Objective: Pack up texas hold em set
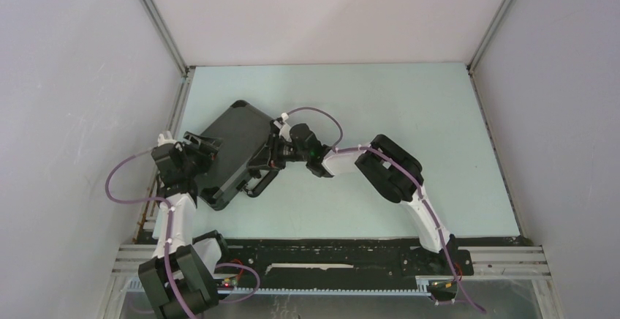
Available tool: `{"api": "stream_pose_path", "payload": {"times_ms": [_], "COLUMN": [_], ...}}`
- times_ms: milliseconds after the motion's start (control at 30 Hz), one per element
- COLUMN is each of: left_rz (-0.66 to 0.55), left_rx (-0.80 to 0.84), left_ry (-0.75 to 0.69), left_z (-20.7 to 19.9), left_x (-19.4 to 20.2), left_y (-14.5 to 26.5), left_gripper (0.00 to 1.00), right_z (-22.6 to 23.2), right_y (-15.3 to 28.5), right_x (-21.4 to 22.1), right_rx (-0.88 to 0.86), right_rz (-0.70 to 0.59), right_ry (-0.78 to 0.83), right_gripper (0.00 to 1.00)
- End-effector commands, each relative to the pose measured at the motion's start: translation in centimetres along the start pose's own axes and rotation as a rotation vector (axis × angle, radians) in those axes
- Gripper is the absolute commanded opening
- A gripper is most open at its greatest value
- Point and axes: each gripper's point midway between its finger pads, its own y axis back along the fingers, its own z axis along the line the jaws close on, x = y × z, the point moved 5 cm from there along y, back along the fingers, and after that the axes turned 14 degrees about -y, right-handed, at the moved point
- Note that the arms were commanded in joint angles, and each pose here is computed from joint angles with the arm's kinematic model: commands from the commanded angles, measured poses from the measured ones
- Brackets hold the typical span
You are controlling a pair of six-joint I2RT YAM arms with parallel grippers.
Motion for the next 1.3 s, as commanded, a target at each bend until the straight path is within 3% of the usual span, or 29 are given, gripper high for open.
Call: {"api": "stream_pose_path", "payload": {"times_ms": [0, 367, 1000, 1267], "left_rz": [0.154, 0.151, 0.153, 0.154], "left_rx": [-0.245, -0.246, -0.24, -0.233], "left_ry": [0.048, 0.05, 0.055, 0.057], "left_z": [5.1, 5.1, 5.1, 5.1], "left_x": [4.3, 4.3, 4.3, 4.3], "left_y": [0.6, 0.5, 0.5, 0.5], "left_gripper": [0.76, 0.76, 0.75, 0.75], "right_z": [0.9, 2.6, -2.7, -3.4], "right_y": [0.1, 4.7, 2.7, 2.6], "right_x": [-1.1, -0.4, 2.8, 2.5], "right_rx": [0.046, 0.174, 0.121, 0.116], "right_rz": [-0.042, -0.106, -0.084, -0.08], "right_ry": [0.091, 0.242, -0.009, -0.024], "right_gripper": [0.4, 0.55, 0.57, 0.58]}}
